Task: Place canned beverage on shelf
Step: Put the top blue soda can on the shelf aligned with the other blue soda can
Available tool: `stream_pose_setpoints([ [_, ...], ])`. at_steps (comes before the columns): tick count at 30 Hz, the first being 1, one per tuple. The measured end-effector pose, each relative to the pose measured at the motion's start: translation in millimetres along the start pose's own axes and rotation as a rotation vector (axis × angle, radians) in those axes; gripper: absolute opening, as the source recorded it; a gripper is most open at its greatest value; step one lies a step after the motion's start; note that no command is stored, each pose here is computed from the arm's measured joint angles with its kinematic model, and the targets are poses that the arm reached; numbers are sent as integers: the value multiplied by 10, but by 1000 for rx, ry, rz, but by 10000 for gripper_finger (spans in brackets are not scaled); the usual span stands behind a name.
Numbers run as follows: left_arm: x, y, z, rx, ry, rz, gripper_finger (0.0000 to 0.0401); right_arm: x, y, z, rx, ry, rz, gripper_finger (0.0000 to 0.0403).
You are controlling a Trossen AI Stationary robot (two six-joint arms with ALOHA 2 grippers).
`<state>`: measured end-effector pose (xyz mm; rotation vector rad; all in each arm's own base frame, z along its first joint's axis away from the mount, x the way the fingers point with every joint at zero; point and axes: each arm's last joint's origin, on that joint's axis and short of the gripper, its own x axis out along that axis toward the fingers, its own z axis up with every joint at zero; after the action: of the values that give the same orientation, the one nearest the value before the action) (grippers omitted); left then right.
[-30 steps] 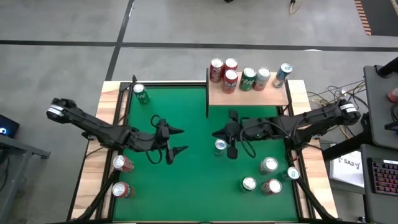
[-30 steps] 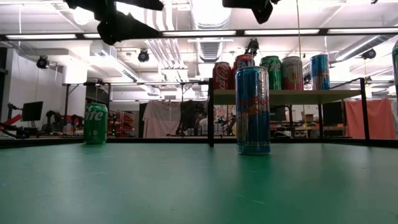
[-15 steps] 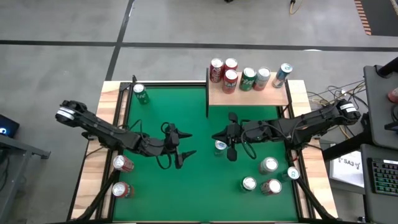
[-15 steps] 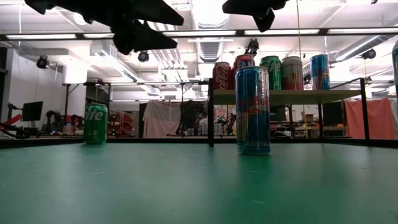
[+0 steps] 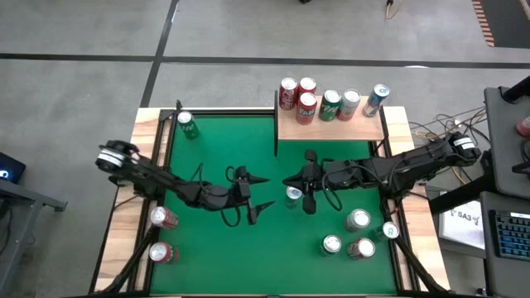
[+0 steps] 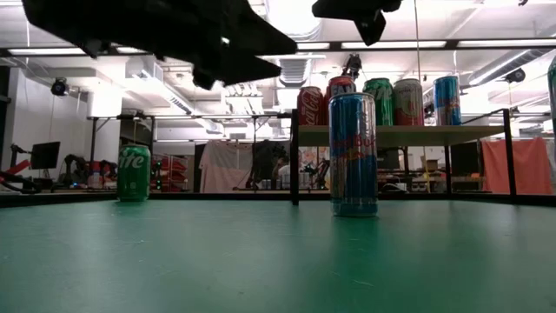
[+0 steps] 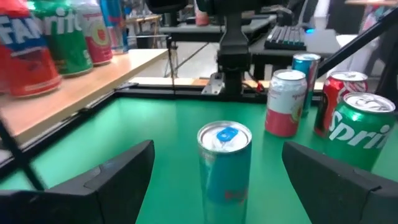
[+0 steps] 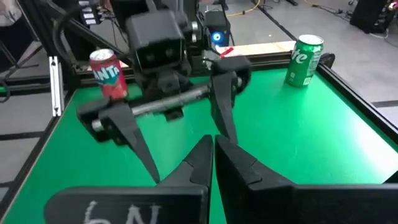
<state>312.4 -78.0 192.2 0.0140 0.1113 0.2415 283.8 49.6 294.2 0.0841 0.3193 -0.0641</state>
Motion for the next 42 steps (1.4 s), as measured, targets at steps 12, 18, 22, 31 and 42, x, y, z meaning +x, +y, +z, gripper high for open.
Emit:
stream_pose_setpoints([
  [12, 409, 6, -382, -6, -19, -15, 338, -4, 0, 4, 3, -1, 0, 9],
  [18, 640, -49, -484, 18, -5, -9, 338, -5, 0, 8, 5, -2, 0, 9],
  [22, 747, -53, -555, 10, 5, 2, 338, -5, 0, 8, 16, -2, 0, 9],
  [31, 882, -58, -615, -15, 10, 12, 338, -3, -1, 9, 20, -3, 0, 9],
  [42, 897, -51, -597, -26, 3, 15, 273, -1, 0, 7, 35, -2, 0, 9],
])
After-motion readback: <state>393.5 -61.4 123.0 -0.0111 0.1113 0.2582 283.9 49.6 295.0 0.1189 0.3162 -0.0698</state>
